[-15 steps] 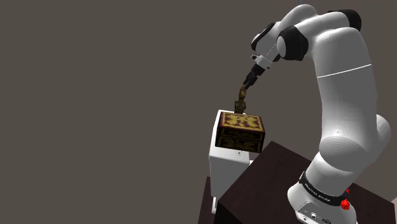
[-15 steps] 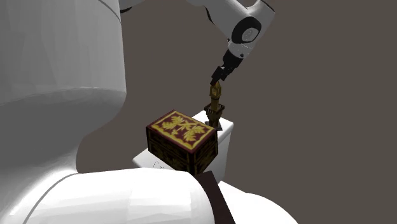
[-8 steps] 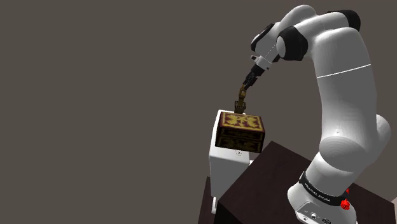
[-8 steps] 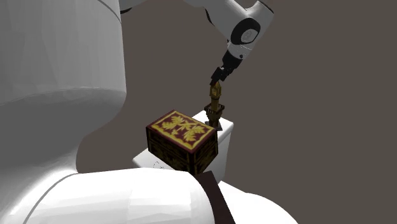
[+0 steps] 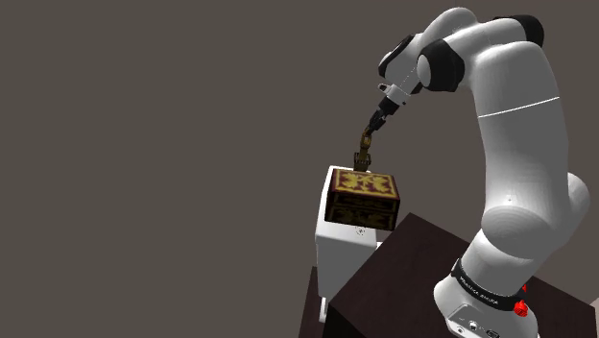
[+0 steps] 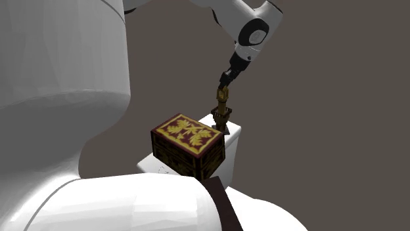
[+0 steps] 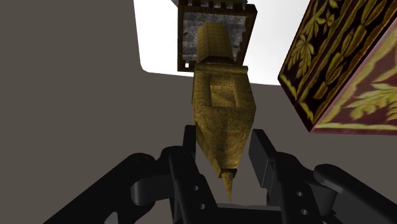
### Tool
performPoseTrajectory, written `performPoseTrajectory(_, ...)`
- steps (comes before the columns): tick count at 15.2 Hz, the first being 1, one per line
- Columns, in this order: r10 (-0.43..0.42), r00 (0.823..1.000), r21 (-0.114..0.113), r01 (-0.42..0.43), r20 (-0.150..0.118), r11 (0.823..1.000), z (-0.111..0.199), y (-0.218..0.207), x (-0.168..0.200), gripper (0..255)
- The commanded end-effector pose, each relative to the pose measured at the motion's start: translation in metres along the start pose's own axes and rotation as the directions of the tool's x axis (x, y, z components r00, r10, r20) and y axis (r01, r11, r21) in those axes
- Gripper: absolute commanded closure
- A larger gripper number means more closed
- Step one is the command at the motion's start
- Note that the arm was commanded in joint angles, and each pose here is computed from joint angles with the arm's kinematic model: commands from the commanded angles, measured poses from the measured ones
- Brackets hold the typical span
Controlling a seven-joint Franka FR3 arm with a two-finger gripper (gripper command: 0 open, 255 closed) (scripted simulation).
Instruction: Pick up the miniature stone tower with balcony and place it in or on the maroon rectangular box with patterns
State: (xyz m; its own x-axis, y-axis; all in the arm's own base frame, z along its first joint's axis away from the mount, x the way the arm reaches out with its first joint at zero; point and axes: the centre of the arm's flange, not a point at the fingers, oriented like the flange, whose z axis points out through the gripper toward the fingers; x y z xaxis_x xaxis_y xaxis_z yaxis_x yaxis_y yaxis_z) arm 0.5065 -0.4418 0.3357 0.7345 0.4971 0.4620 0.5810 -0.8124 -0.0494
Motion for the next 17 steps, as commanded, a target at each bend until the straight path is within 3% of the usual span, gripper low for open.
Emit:
performPoseTrajectory(1,0.000,1.000,0.001,0.000,0.000,1.000,0.000,0.000,0.000,255)
performPoseTrajectory(17,0.000,1.000,0.001,0.000,0.000,1.000,-0.065,-0.004,0.034,255)
